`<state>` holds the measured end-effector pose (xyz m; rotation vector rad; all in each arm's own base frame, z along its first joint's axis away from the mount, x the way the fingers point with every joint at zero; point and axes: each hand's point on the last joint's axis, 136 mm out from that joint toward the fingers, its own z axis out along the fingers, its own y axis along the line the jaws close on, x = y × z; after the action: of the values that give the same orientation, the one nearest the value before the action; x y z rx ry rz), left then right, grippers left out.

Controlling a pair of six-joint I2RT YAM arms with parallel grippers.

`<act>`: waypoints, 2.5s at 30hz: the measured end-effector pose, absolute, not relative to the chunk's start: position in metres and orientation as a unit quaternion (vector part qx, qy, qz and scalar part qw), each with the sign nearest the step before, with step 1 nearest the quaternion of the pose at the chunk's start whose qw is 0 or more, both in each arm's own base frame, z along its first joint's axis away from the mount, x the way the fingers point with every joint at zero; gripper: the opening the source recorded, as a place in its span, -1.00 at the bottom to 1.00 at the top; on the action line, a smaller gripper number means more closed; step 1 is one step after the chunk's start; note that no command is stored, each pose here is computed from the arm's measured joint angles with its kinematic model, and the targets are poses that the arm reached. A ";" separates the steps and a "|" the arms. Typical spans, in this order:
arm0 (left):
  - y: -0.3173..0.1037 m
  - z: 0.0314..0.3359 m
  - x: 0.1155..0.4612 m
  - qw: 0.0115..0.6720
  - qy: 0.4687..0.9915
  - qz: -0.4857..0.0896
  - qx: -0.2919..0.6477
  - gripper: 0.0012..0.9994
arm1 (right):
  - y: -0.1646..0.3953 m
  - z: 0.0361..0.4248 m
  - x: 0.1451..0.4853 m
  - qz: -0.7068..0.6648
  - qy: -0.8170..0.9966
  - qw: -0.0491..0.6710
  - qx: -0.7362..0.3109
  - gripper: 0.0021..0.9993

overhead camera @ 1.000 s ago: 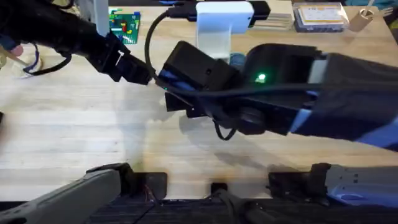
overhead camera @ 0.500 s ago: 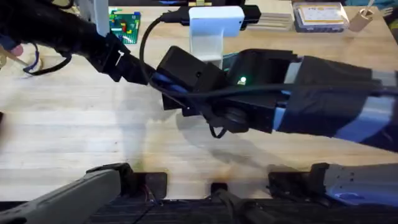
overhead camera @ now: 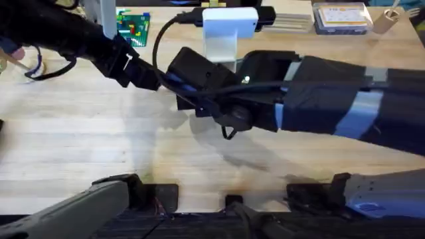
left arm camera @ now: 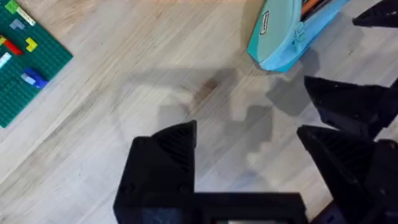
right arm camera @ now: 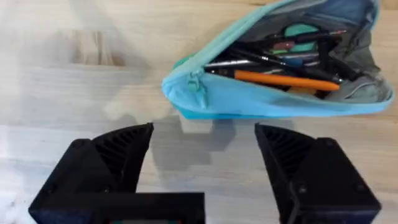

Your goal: Unzip the bag, pick up the pens from the table one at a time and place them inside, then zip the bag closed.

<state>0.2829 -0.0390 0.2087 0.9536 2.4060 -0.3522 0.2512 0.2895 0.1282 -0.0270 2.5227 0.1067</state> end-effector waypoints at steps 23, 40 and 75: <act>-0.039 0.209 0.283 0.262 0.889 -0.130 0.352 0.99 | 0.297 0.117 0.272 0.029 0.944 0.328 -0.020 1.00; -0.039 0.209 0.283 0.262 0.889 -0.130 0.352 0.99 | 0.302 0.119 0.281 0.025 0.936 0.348 -0.038 1.00; -0.039 0.209 0.283 0.261 0.889 -0.130 0.352 0.99 | 0.292 0.103 0.300 0.007 0.939 0.344 -0.024 0.99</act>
<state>0.2828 -0.0390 0.2085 0.9535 2.4066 -0.3527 0.2996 0.2924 0.1034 -0.0622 2.4382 0.0181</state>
